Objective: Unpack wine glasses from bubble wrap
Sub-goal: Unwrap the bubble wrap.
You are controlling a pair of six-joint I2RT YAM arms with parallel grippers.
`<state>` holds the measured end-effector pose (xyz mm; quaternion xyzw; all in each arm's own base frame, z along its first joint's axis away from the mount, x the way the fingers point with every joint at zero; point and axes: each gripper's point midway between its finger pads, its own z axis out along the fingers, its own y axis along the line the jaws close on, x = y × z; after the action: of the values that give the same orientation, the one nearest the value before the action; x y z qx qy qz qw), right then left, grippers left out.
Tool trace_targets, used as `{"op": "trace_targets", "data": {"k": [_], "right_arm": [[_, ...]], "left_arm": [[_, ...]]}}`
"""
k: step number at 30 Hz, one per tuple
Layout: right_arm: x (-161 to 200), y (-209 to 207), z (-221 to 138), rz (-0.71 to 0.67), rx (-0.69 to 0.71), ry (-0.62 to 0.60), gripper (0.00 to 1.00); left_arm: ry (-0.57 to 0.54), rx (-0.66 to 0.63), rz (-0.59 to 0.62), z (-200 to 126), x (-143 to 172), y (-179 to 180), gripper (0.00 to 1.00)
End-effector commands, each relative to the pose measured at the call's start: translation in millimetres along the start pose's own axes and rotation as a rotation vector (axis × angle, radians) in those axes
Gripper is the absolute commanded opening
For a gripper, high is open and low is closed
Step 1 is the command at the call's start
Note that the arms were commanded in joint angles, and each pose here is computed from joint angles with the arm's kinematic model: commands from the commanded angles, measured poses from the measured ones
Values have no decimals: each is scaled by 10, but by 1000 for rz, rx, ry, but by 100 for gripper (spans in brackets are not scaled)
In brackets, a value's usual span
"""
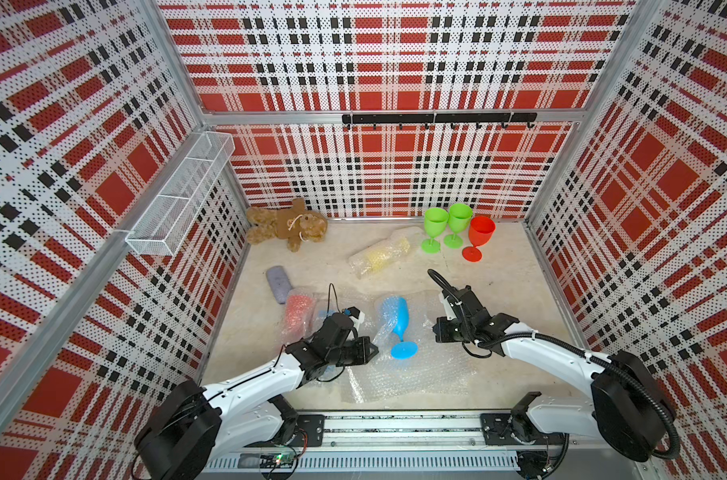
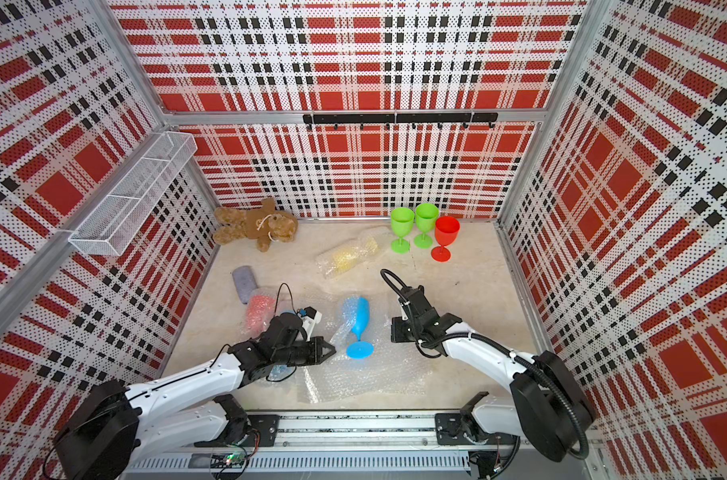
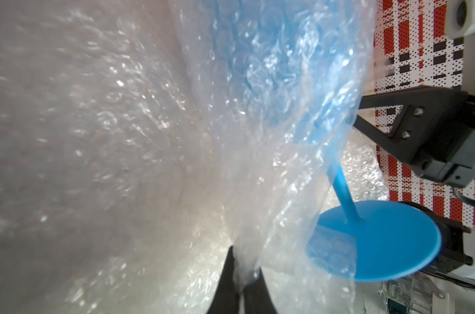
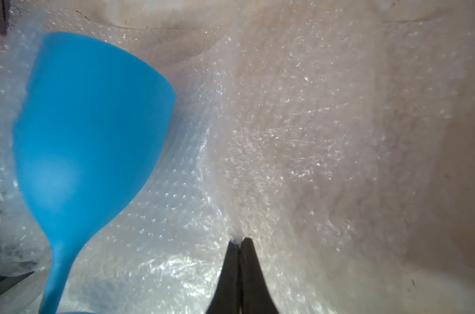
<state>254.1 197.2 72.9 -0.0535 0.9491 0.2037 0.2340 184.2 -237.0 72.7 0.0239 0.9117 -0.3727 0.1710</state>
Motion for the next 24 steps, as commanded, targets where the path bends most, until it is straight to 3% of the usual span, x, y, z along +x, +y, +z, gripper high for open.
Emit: {"op": "trace_targets", "data": {"k": [1,3,6,17,22,24], "right_arm": [[-168,21,-110,-25,3,-55,0],[-168,32,-133,-42,1,-52,0],[-171,44,-153,-62,0,-47,0],[-162,59,-225,-41,-12,-55,0],[-230,9,-269,-47,36,-64,42],[-301,-17,-326,-66,72,-77,51]], "left_arm": [[-5,-41,19,-29,-32,-5,30],[-26,-55,26,-70,-88,-30,45],[-66,-83,33,-153,-187,-52,54],[-202,-151,46,-585,-631,-108,56],[-261,-157,93,-722,-848,-235,52],[-262,-148,107,-729,-896,-294,50]]}}
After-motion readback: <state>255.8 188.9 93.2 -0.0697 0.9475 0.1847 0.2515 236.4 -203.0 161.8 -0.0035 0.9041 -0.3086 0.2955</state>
